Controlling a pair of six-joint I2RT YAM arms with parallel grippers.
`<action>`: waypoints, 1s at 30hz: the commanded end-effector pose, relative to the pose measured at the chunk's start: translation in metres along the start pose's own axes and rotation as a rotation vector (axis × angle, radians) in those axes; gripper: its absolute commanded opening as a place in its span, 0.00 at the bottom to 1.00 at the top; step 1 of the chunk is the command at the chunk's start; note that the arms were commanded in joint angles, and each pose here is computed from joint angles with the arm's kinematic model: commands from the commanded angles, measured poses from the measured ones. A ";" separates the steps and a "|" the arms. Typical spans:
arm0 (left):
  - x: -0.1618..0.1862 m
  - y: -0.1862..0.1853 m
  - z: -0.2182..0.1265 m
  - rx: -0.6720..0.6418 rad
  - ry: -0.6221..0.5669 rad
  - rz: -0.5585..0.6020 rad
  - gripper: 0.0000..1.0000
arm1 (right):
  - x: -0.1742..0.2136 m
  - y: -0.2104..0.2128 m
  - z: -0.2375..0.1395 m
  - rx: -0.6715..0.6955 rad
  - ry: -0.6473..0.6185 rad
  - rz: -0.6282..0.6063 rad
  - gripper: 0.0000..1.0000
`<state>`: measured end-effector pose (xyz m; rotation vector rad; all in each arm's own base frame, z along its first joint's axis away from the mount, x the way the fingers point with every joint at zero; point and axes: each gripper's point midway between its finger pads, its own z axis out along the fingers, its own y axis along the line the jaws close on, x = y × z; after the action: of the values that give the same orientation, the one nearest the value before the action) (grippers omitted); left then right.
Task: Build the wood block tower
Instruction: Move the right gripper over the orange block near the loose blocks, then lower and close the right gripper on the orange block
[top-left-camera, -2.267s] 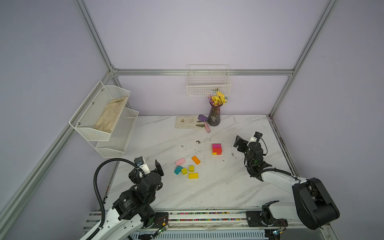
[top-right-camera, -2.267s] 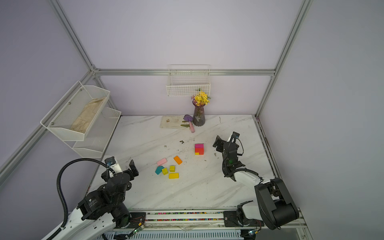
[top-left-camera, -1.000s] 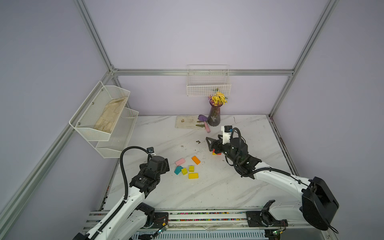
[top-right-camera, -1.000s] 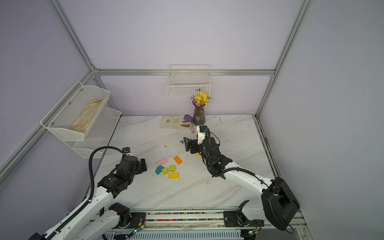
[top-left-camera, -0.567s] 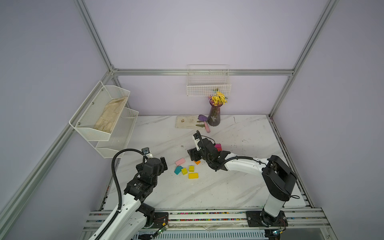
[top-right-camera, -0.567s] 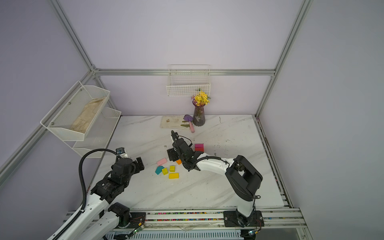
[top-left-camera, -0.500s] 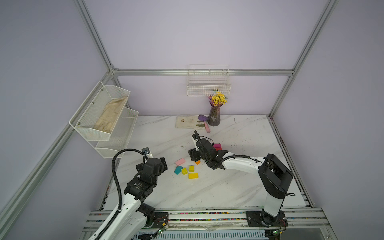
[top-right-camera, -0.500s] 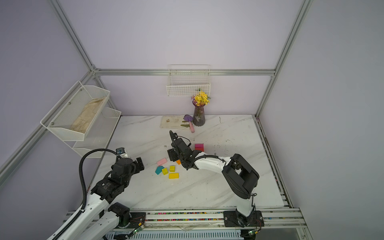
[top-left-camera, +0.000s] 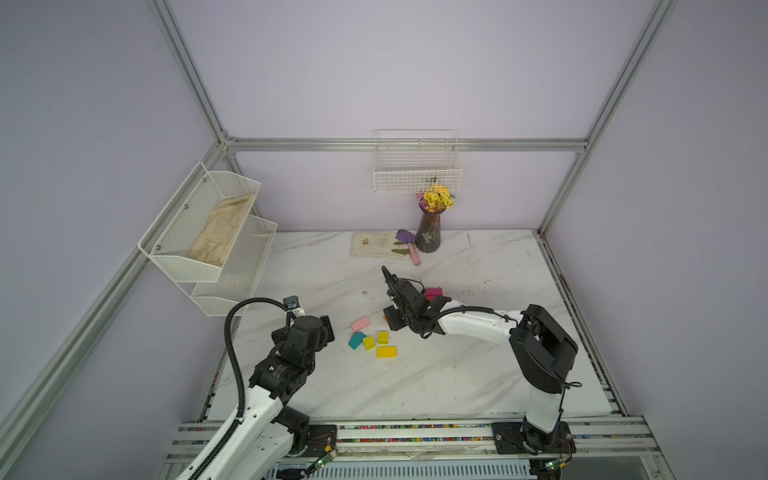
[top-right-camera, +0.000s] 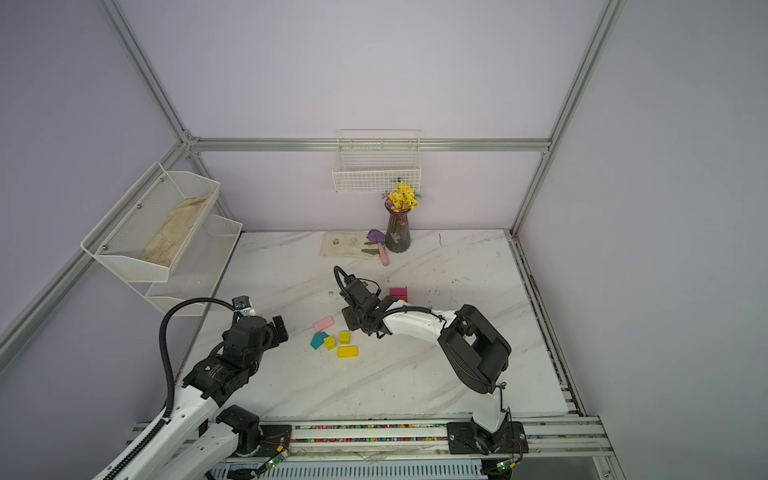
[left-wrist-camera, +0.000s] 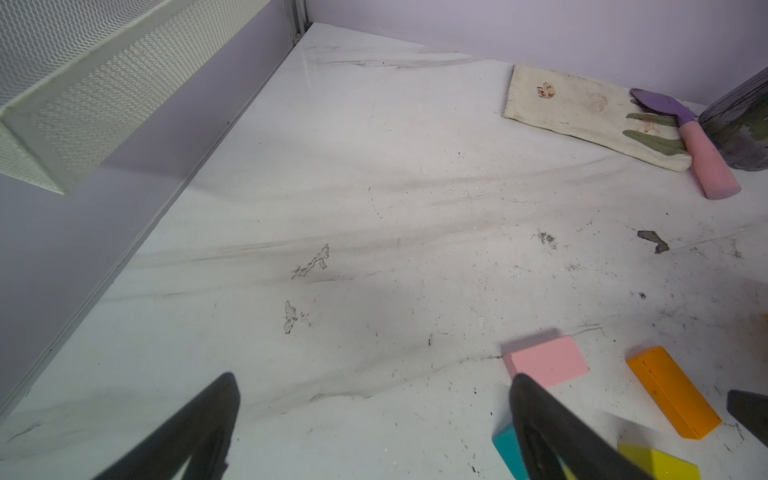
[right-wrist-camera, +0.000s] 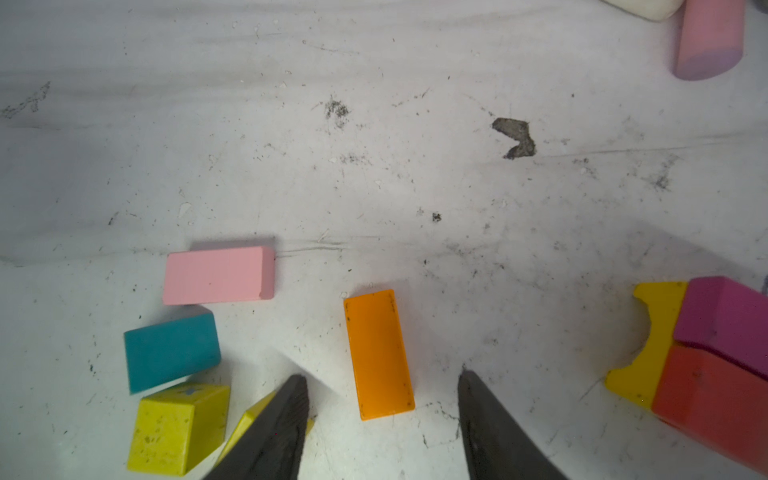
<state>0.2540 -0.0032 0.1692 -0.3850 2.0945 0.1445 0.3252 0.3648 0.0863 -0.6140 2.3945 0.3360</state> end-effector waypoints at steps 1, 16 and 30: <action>-0.012 0.003 -0.005 -0.006 -0.037 -0.045 0.99 | 0.017 0.001 0.012 0.001 0.068 -0.003 0.60; -0.013 0.008 -0.009 -0.013 -0.053 -0.063 1.00 | 0.034 -0.007 0.045 0.074 0.130 0.000 0.60; -0.013 0.008 -0.009 -0.016 -0.051 -0.064 0.99 | 0.030 -0.003 0.051 0.064 0.119 -0.001 0.43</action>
<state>0.2487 0.0009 0.1753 -0.4209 2.0656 0.1290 0.3331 0.3709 0.0296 -0.6198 2.4989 0.2418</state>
